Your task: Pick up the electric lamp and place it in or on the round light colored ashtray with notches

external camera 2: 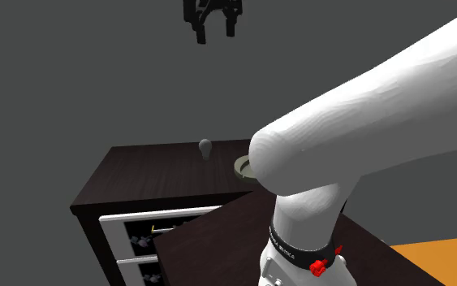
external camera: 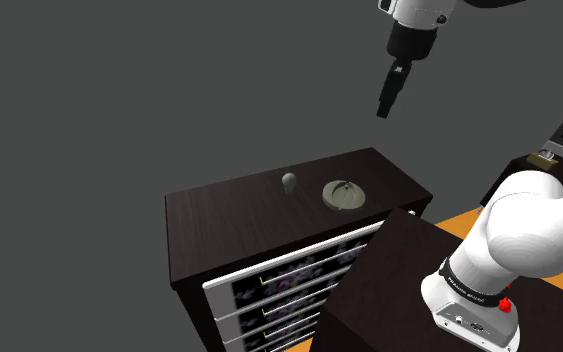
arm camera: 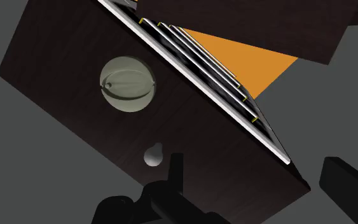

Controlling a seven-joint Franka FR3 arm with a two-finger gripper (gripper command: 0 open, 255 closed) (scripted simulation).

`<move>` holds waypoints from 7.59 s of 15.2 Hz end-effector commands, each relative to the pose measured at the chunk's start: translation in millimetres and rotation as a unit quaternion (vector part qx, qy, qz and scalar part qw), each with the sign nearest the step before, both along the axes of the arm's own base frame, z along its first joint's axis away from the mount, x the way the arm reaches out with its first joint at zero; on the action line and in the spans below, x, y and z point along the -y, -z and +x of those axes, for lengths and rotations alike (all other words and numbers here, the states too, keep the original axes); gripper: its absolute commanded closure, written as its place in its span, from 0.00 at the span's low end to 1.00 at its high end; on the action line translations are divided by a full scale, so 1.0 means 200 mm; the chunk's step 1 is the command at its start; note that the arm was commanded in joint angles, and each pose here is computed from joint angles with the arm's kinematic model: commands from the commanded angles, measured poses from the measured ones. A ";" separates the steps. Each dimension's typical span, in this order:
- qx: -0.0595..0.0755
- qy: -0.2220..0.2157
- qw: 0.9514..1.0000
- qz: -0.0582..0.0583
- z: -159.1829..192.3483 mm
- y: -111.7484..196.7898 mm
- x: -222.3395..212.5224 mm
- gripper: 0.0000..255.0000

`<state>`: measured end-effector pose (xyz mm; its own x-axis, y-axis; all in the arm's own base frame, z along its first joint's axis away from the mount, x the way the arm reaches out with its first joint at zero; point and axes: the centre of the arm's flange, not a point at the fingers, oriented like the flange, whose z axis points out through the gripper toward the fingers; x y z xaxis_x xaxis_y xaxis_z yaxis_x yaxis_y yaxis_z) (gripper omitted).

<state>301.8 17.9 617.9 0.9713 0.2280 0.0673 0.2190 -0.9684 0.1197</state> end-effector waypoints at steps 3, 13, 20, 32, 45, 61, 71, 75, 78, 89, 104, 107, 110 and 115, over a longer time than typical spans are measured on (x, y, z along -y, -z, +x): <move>0.003 0.003 1.000 0.004 0.07 0.10 0.04 0.00; 0.015 0.017 0.999 0.024 0.44 0.62 0.23 0.00; 0.024 0.027 0.999 0.038 0.69 0.98 0.36 0.00; 0.039 0.044 0.996 0.062 1.15 1.59 0.56 0.00; 0.056 0.063 0.993 0.088 1.65 2.24 0.77 0.00; 0.057 0.065 0.992 0.091 1.75 2.51 0.78 0.00; 0.057 0.065 0.992 0.091 1.75 2.51 0.78 1.00; 0.057 0.065 0.992 0.091 1.75 2.43 0.78 1.00; 0.057 0.065 0.992 0.091 1.75 2.36 0.78 1.00; 0.057 0.065 0.992 0.091 1.75 2.06 0.78 1.00; 0.057 0.065 0.992 0.091 1.06 1.90 1.28 1.00; 0.057 0.065 0.992 0.091 0.91 1.87 1.40 1.00; 0.057 0.065 0.992 0.091 0.75 1.84 1.51 1.00; 0.057 0.065 0.992 0.091 0.71 1.94 1.54 1.00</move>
<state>444.7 -290.0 234.3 0.9753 0.0756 0.2076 0.0863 -0.9953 -0.0431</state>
